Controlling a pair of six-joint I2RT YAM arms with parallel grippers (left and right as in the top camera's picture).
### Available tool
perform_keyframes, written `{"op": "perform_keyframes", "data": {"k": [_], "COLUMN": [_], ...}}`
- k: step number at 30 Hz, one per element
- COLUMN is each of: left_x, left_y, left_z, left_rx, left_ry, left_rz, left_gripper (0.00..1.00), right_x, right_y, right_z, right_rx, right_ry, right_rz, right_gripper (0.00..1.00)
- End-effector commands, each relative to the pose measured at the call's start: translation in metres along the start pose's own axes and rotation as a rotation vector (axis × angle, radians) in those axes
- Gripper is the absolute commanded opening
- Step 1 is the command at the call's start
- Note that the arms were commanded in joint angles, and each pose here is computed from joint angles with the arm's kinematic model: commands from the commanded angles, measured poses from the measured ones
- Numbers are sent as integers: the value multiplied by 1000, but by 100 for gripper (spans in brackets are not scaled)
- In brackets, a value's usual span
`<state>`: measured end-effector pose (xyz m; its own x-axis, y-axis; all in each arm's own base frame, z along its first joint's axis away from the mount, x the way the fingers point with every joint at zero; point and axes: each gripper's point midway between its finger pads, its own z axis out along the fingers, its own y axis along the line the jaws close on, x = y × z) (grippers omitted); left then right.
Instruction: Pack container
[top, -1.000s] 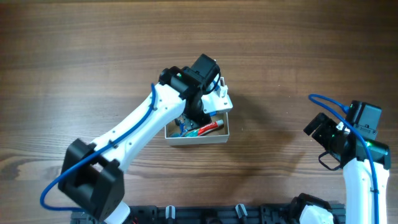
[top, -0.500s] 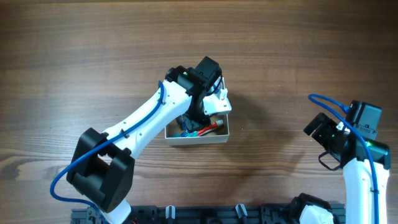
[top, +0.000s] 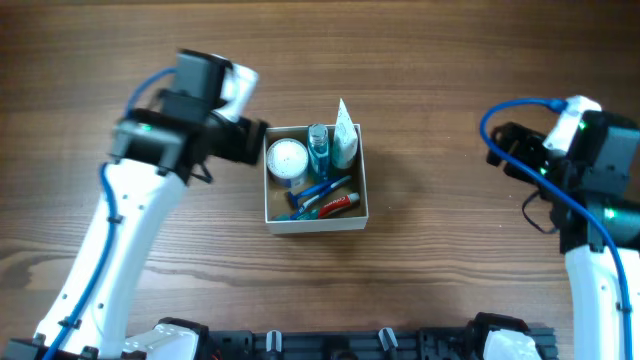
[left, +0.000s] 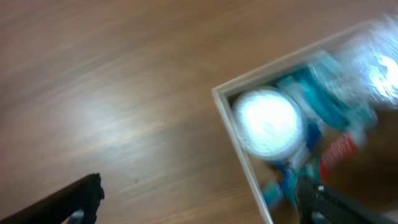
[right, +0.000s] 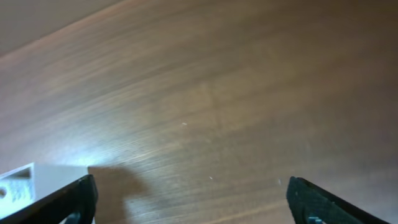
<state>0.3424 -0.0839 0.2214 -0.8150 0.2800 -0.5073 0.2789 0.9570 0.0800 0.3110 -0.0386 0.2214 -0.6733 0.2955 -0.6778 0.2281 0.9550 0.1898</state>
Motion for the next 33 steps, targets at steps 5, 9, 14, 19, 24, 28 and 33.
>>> {"op": "perform_keyframes", "data": {"k": [5, 9, 14, 19, 24, 28, 33], "left_x": [-5, 2, 12, 78, 133, 135, 147], "left_y": [75, 96, 80, 55, 35, 34, 31], "left_z": [10, 8, -18, -40, -56, -61, -56], "left_rx": [35, -9, -8, -12, -1, -1, -1], "left_ry": [-48, -51, -79, -210, -403, -420, -365], "left_rz": [-577, -619, -512, -499, -581, -579, -586], "left_gripper": [100, 100, 100, 100, 100, 100, 100], "right_x": [4, -2, 2, 52, 86, 84, 87], "right_y": [28, 29, 15, 5, -4, -1, -2], "right_z": [74, 59, -3, -42, -53, -50, -47], "right_rx": [-64, -62, 11, -8, -7, -22, -17], "right_ry": [92, 57, -43, -119, -120, -115, -93], "right_rz": [-245, -260, -210, -145, -82, -74, -72], "right_gripper": [100, 100, 100, 100, 100, 100, 100]}}
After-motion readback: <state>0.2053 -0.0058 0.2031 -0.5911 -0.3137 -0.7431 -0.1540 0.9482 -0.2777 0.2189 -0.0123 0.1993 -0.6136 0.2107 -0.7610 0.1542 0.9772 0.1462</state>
